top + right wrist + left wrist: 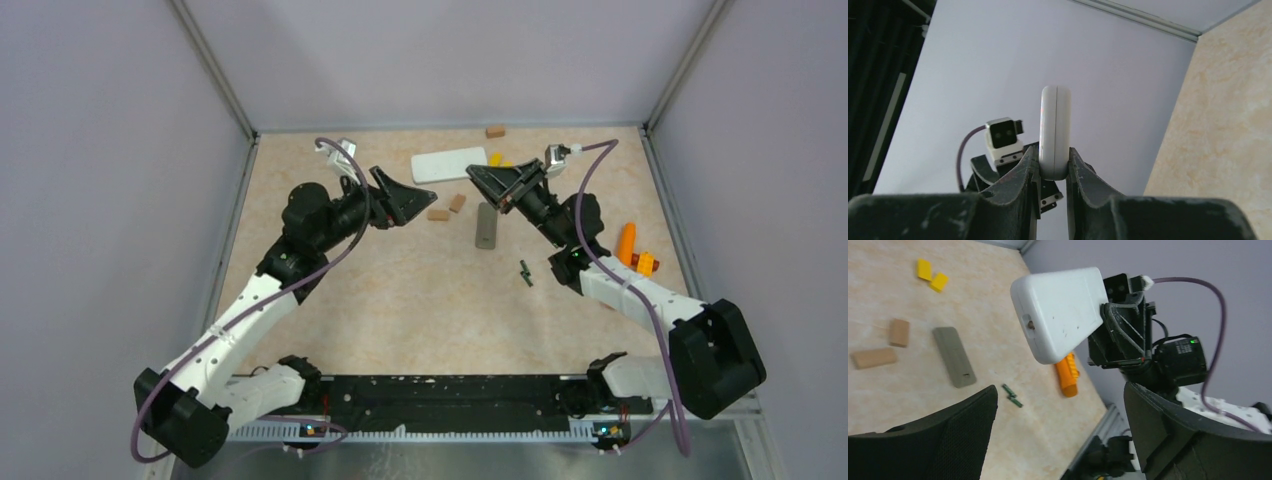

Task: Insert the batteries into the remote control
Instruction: Adjust the remote control.

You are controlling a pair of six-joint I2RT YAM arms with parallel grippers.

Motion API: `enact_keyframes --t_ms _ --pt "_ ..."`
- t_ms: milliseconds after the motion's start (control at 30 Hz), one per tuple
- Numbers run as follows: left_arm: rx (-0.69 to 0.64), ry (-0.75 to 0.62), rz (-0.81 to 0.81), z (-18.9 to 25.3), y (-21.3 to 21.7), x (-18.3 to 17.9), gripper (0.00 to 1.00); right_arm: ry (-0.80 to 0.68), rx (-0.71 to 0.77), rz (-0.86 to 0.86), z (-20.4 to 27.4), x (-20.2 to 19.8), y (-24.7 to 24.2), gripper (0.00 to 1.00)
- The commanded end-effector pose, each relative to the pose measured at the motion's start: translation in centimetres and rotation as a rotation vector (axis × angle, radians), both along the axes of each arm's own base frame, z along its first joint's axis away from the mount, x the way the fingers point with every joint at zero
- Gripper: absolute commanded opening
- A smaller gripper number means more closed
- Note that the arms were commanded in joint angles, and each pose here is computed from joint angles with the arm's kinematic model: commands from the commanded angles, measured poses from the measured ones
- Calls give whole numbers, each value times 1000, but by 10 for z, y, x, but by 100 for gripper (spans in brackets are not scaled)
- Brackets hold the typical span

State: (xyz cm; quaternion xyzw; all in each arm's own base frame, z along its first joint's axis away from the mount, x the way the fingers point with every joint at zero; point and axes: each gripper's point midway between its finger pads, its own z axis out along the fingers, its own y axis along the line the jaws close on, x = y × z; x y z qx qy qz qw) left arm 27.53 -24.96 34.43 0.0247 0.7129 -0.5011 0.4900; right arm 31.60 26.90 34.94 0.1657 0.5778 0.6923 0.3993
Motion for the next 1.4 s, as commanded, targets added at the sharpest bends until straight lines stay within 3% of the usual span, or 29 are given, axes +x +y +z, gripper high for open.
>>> enact_keyframes --t_ms 0,233,633,700,867,933,967,1067,1133,1233,1367 --pt "-284 71 -162 37 -16 -20 97 -137 119 28 48 -19 -9 0" --pt "-428 2 -196 62 -20 -13 87 -112 101 67 41 -25 2 0" --pt "-413 68 -214 39 -28 3 56 -83 82 173 16 -34 20 0" --pt "-394 78 -229 33 -28 4 45 -85 45 192 9 -36 24 0" --pt "-360 93 -262 19 -29 5 9 -69 16 217 -9 -40 27 0" --pt "-351 91 -260 15 -25 6 0 -71 -3 234 -14 -42 29 0" --pt "-344 86 -261 14 -22 7 0 -76 -19 242 -17 -43 29 6" --pt "-271 50 -322 7 -18 -1 0 -93 -98 264 -32 -43 23 55" --pt "-205 36 -381 -1 -18 -10 0 -142 -140 263 -36 -46 15 75" --pt "-127 45 -448 -15 -18 -23 0 -274 -226 314 -35 -55 13 79" --pt "-97 59 -522 -22 -17 -40 0 -342 -301 394 -38 -60 19 77"
